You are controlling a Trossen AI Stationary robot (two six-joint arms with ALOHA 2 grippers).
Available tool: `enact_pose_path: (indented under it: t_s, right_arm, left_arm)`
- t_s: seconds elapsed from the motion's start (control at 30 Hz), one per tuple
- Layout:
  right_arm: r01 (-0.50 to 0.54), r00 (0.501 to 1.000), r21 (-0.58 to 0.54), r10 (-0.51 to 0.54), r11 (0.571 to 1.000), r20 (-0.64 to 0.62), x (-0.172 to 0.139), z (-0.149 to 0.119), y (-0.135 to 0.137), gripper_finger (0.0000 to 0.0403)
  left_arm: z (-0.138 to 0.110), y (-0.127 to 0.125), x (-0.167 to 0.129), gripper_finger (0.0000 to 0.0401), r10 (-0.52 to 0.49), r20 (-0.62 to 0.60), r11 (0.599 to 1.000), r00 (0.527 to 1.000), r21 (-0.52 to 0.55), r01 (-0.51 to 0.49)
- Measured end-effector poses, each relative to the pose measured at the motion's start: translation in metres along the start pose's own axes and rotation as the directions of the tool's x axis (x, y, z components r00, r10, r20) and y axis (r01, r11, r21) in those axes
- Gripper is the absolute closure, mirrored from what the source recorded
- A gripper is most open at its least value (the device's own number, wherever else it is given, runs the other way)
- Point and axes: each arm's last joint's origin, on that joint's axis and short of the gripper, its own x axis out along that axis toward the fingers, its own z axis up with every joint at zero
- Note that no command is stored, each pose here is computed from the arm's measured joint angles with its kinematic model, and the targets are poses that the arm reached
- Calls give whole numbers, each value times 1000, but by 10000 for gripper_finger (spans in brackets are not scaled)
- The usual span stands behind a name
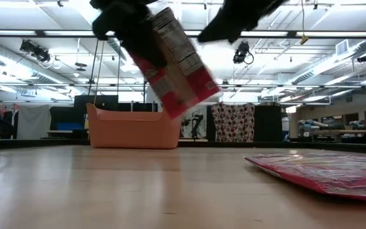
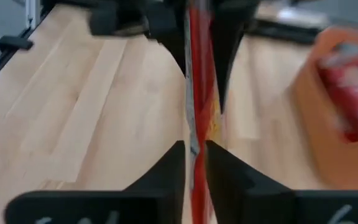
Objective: Sort popcorn bags into baskets
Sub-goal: Put the popcorn bag into the orange bin
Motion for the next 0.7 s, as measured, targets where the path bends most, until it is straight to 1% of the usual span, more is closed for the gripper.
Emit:
enact_pose_path:
  t_s: [0.1,0.17,0.23,0.3,0.37,0.43,0.5,0.53,0.6,0.7]
  right_arm:
    - [89,995,-27,-88,996,41,-28,9,-5,312]
    - [148,988,-24,-147,989,53,-46,12,-9,299]
    - [178,983,-13,-178,984,41,-60,12,-12,288]
    - [179,983,12,-179,984,35,-71,11,-14,279]
    - [175,984,39,-176,984,23,-77,10,-15,273]
    - [170,985,58,-170,984,-6,-78,7,-14,269]
    - [162,987,71,-161,984,-26,-78,5,-11,269]
    - [157,987,70,-155,985,-42,-77,3,-9,269]
    - [147,988,78,-143,986,-50,-74,2,-4,269]
    - [156,986,87,-150,984,-65,-71,1,3,270]
  left_arm:
    - [-5,11,-7,368,48,-35,999,998,25,-47]
    - [-9,22,-12,368,91,-50,996,995,23,-90]
    - [-14,35,-17,368,133,-81,991,988,30,-131]
    - [-17,49,-22,368,170,-80,985,982,40,-167]
    - [-18,64,-25,368,202,-60,978,978,65,-198]
    - [-22,77,-27,368,212,-55,973,976,104,-206]
    - [-24,92,-27,368,190,-16,975,982,121,-187]
    - [-29,100,-28,368,164,-11,979,986,128,-162]
    - [-34,120,-26,368,147,38,983,988,107,-150]
    - [-47,148,-23,368,150,61,984,987,85,-155]
